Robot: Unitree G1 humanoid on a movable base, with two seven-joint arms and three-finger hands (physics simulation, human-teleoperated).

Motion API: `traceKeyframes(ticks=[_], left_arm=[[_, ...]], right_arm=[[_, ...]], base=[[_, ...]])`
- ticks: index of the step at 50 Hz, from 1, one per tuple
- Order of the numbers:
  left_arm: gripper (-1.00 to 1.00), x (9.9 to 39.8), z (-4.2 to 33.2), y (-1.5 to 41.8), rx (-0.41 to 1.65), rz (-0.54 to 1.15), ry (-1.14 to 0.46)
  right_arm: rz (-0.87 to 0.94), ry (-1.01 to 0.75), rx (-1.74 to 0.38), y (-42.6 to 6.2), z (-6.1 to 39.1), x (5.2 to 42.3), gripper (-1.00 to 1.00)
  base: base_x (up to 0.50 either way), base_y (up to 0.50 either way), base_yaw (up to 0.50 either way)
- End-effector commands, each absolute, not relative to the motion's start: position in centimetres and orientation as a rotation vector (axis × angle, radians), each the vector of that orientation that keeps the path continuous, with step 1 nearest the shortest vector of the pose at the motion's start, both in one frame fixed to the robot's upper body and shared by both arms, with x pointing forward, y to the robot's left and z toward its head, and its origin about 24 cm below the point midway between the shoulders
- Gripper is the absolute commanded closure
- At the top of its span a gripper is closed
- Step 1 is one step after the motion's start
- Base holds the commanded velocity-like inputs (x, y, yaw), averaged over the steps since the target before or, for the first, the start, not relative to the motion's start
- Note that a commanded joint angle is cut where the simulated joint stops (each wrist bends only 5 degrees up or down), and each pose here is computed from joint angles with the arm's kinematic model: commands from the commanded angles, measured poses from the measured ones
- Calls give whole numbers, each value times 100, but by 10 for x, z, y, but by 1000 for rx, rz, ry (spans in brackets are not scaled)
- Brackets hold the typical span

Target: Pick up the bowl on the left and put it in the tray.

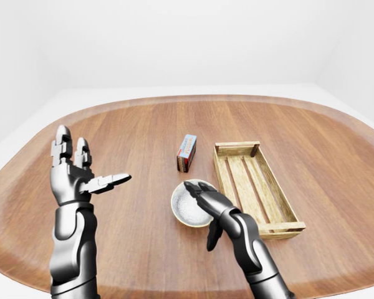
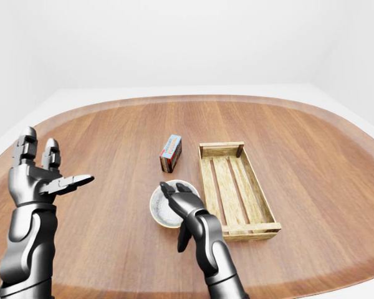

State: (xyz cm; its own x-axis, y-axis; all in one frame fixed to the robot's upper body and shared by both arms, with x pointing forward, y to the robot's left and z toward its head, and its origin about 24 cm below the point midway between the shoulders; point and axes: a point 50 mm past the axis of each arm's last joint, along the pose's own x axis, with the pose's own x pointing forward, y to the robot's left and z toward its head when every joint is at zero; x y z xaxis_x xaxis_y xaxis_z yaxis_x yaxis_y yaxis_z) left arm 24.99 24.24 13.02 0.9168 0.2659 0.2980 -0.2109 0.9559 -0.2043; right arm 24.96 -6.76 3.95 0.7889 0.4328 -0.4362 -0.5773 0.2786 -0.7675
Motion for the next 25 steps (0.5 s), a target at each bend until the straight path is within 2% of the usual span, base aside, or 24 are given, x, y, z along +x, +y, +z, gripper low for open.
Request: traceKeyframes(ticks=[1, 25], left_arm=[[-100, 251, 130, 242, -171, 247, -326], [-100, 249, 132, 244, -173, 250, -338]], right_arm=[[688, 180, -1088, -67, 31, 254, -100], [710, 207, -1089, -60, 21, 260, -100]], base=[[0, 0, 0], [0, 0, 0]])
